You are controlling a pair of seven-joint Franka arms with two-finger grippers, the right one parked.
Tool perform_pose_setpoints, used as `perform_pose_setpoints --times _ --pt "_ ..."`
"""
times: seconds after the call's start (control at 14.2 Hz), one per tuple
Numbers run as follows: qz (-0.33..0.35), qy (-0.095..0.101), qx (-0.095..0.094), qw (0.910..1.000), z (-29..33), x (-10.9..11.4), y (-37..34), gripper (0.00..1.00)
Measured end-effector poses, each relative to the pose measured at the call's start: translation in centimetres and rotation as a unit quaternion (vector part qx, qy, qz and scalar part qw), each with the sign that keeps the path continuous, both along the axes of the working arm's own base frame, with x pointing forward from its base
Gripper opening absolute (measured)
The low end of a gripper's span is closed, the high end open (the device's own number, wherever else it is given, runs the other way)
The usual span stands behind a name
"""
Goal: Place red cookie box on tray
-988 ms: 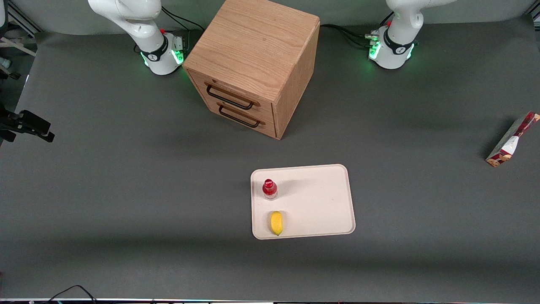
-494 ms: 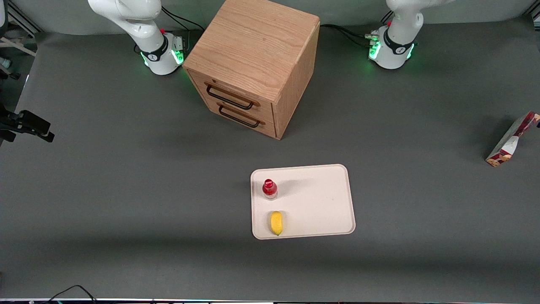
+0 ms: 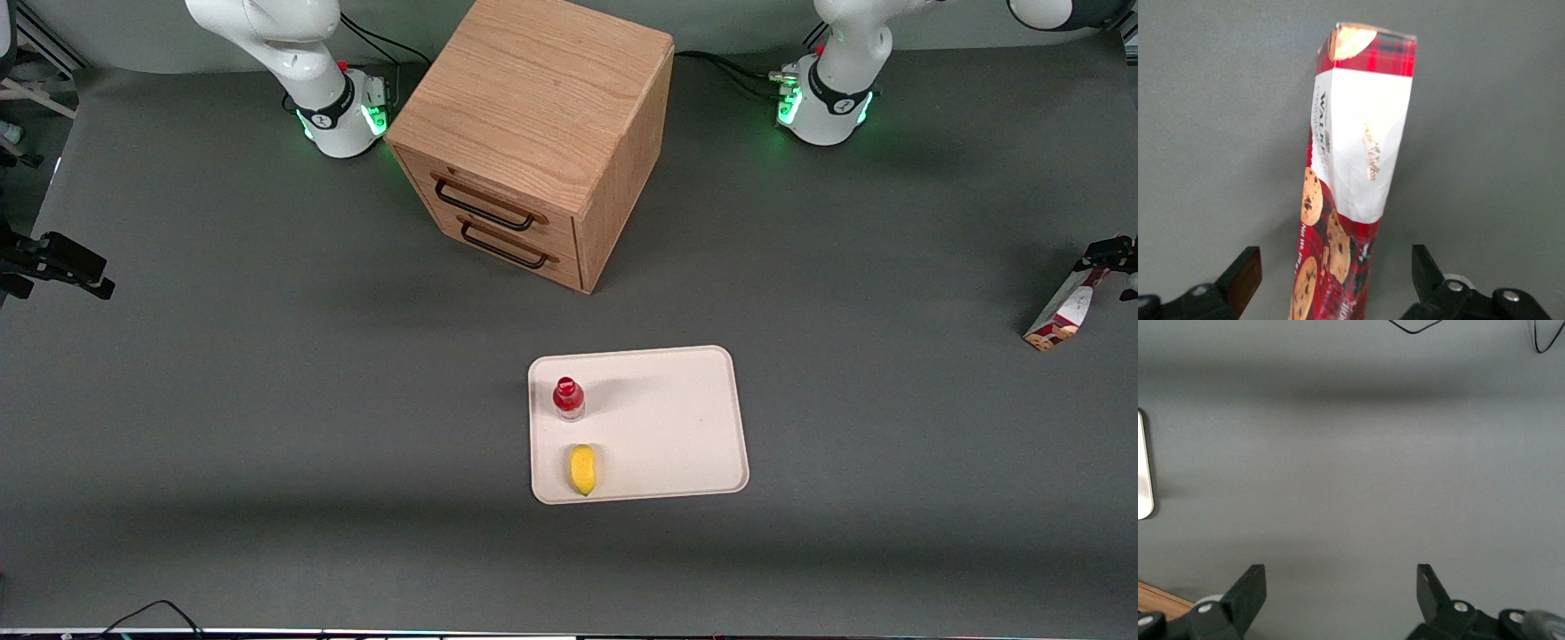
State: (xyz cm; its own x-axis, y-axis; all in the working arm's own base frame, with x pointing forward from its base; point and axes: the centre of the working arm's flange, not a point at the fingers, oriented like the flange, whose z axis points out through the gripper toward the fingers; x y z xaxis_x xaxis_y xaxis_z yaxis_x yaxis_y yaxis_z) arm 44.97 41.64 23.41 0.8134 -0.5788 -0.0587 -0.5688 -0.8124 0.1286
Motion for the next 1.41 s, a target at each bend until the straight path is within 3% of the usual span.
perform_pose_setpoints --times 0.07,0.21,0.64,0.92,1.06,1.41 --pt "0.000 -0.005 0.002 1.0000 -0.5 -0.5 0.0 0.93" --pt "0.002 -0.007 0.000 1.0000 -1.1 -0.9 -0.1 0.69" --pt "0.007 -0.015 -0.011 0.9998 -0.5 -0.3 -0.2 0.07" --pt "0.026 -0.008 -0.054 0.9982 4.8 3.1 -0.4 0.04" --pt "0.046 0.008 -0.069 0.9965 10.1 5.4 -0.9 0.04" --pt "0.141 0.060 -0.051 0.9869 25.9 10.6 -7.4 0.04"
